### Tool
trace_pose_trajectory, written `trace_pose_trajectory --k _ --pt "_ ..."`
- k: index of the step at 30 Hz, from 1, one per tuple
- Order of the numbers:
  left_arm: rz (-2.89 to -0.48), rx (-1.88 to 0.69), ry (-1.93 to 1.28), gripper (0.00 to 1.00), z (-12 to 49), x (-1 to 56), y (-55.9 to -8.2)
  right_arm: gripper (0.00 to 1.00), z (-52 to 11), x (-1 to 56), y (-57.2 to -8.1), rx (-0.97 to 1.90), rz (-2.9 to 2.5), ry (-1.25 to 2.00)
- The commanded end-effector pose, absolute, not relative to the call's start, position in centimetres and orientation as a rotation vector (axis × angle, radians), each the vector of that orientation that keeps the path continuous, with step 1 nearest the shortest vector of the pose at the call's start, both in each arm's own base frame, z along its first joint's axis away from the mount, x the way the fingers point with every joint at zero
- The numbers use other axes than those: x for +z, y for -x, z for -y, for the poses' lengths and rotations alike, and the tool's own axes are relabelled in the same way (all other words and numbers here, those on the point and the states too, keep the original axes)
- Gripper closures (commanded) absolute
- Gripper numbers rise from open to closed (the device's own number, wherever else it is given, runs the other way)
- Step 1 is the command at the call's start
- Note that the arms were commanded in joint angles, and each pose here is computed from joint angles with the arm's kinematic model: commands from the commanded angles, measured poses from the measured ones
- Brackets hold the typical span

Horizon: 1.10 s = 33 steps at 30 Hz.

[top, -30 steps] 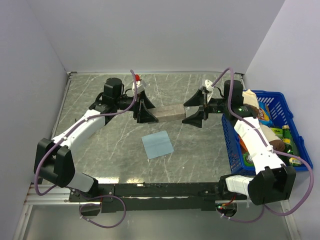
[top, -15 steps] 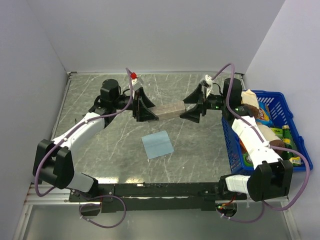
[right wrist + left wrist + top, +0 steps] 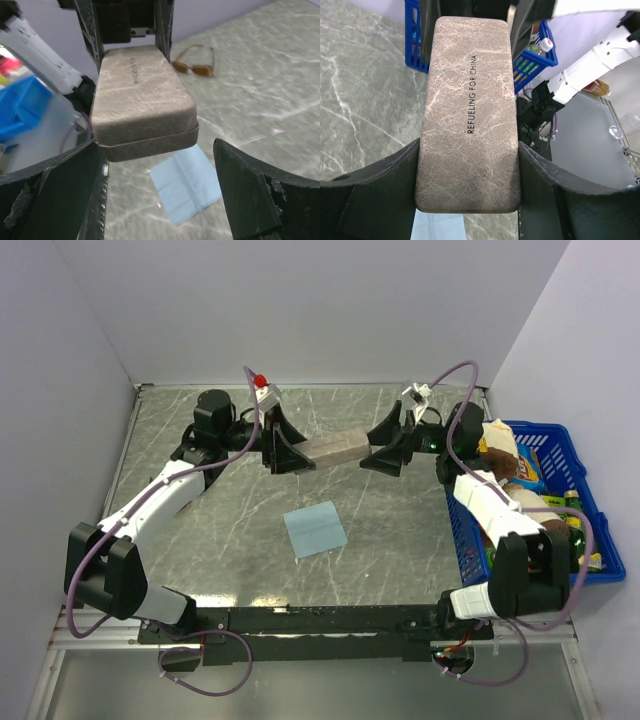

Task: Organize the sunglasses
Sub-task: Pass from the left arm to the right

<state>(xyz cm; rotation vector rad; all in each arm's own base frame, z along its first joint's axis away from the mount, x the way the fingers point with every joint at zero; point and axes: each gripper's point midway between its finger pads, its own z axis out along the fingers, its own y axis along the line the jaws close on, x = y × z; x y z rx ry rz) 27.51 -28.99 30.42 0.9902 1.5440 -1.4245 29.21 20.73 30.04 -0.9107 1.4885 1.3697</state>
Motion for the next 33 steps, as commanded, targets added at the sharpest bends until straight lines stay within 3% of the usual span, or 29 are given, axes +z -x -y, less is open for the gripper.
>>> trace_pose_trajectory --k 1,11,25,33 --pt "-1.413 -1.410 -1.015 0.99 29.1 34.6 -27.4 0.00 -21.0 32.1 -27.5 1.445 -1.339 1.024" --pt "-1.455 -1.447 -0.922 0.99 29.4 33.9 -28.4 0.03 -22.3 32.3 -28.1 1.546 -1.312 1.048" --pt "-1.524 -1.500 -0.817 0.99 30.0 32.8 -30.1 0.00 -22.8 33.1 -27.5 1.449 -1.257 1.025" --pt "-1.476 -1.576 -0.864 0.99 30.0 33.2 -28.4 0.00 -23.8 32.2 -29.0 1.337 -1.303 0.997"
